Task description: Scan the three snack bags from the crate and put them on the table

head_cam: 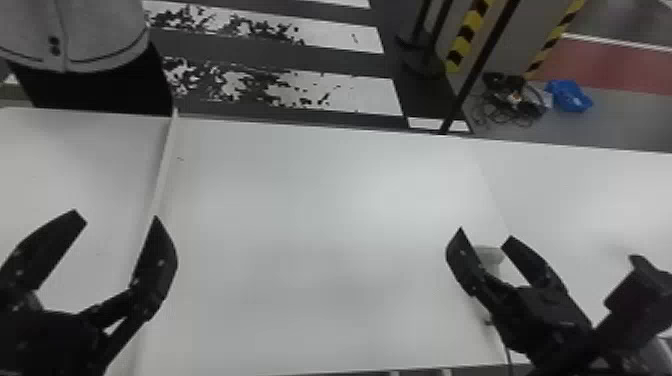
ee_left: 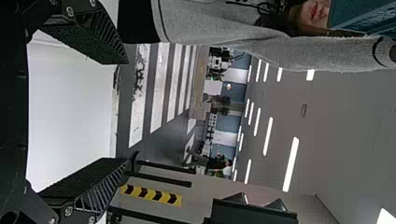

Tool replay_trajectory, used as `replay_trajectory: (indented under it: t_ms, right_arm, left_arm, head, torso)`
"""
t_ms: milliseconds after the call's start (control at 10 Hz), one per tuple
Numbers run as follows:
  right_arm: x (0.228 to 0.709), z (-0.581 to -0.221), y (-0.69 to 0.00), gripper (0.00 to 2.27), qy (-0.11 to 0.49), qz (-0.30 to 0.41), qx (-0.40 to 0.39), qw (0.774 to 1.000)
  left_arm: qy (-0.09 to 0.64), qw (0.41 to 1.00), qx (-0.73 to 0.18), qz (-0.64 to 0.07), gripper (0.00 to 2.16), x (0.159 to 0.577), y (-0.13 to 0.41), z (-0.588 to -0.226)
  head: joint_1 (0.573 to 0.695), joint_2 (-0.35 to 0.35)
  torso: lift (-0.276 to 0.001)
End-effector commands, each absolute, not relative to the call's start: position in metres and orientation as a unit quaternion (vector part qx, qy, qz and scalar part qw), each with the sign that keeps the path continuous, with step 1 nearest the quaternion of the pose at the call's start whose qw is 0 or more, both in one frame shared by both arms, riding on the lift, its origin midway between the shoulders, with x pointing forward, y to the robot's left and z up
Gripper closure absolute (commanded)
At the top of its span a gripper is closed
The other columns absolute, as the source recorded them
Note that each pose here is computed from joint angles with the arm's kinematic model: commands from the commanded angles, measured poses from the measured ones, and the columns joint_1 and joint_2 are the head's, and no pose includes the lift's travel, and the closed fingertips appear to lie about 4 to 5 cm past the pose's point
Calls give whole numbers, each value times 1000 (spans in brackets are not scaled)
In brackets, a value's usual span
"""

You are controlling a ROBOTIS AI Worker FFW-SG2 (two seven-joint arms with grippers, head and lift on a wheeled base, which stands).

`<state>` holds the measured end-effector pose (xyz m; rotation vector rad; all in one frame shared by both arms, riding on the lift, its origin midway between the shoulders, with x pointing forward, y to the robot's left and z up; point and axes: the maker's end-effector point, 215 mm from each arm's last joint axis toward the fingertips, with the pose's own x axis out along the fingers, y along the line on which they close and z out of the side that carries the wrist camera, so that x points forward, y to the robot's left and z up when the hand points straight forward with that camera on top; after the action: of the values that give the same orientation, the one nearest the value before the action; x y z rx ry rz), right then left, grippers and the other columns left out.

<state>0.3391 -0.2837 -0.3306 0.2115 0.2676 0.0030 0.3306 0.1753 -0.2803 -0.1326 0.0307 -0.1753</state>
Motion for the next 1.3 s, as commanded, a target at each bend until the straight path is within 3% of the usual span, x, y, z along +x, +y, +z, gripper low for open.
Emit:
replay_trajectory:
  t_ms: [0,1200]
  right_arm:
    - [339,-331,-284,124,133,1,105,985]
    - [337,-337,-271,127,141,14,113,983]
  left_arm:
    - [17,994,-68,-86,144,330,177,-281]
    - [17,994,-60,-87,144,330,181,-288]
  head:
    - [695,-188]
    - [695,-161]
  torso:
    - [-94]
    - [-94]
